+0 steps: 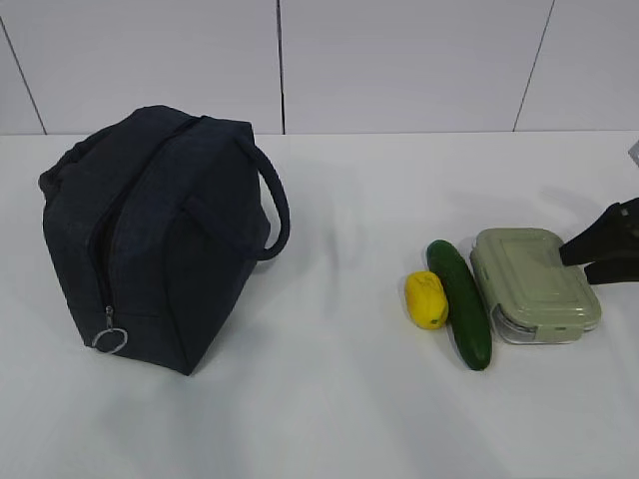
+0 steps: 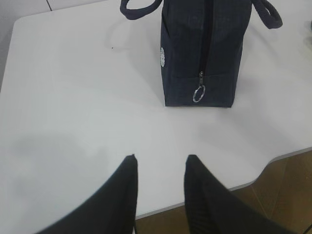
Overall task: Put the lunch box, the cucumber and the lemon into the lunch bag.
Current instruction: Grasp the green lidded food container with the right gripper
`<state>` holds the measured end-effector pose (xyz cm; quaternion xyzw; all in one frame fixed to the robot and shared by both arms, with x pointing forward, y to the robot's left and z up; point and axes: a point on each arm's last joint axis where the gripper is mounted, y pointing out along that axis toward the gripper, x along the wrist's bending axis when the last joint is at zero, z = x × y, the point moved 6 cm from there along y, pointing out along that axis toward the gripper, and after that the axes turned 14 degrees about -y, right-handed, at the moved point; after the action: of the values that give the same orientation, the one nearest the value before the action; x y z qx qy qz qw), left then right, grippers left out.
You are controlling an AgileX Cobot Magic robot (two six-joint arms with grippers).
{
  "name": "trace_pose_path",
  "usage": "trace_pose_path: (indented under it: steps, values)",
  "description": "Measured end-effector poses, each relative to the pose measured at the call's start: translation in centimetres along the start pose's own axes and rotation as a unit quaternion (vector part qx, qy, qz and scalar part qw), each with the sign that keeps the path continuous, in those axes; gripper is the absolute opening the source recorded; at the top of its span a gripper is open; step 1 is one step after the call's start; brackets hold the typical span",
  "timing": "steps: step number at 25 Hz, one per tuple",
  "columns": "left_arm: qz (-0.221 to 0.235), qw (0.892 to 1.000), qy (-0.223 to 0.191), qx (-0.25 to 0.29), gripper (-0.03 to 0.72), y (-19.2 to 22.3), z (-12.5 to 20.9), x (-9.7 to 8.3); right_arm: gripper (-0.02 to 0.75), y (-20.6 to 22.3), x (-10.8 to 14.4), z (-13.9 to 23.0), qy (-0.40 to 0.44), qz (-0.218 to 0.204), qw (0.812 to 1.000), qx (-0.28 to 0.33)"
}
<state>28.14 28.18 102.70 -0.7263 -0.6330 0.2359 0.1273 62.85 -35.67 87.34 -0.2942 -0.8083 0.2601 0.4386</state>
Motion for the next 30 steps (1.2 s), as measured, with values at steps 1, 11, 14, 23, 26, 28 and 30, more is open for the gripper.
trace_pose_path:
  steps: [1, 11, 14, 23, 26, 28, 30]
  values:
    - [0.0, 1.0, 0.0, 0.0, 0.235, 0.0, 0.0, 0.0, 0.563, 0.0, 0.0, 0.0, 0.003, 0.0, 1.0, 0.001]
    - [0.0, 1.0, 0.0, 0.0, 0.235, 0.0, 0.0, 0.0, 0.566, -0.1, 0.0, -0.3, 0.01, -0.002, 1.0, -0.011]
    - [0.0, 1.0, 0.0, 0.0, 0.235, 0.0, 0.0, 0.0, 0.566, 0.1, -0.1, -0.4, 0.011, -0.006, 1.0, -0.018]
    - [0.0, 1.0, 0.0, 0.0, 0.235, 0.0, 0.0, 0.0, 0.568, 2.1, -1.4, 0.3, 0.045, -0.032, 0.998, -0.026]
    - [0.0, 1.0, 0.0, 0.0, 0.235, 0.0, 0.0, 0.0, 0.568, 2.2, -1.4, 0.3, 0.038, -0.032, 0.998, -0.028]
    - [0.0, 1.0, 0.0, 0.0, 0.235, 0.0, 0.0, 0.0, 0.568, 2.2, -1.4, 0.2, 0.034, -0.032, 0.999, -0.029]
    - [0.0, 1.0, 0.0, 0.0, 0.235, 0.0, 0.0, 0.0, 0.568, 2.2, -1.4, 0.2, 0.032, -0.032, 0.999, -0.029]
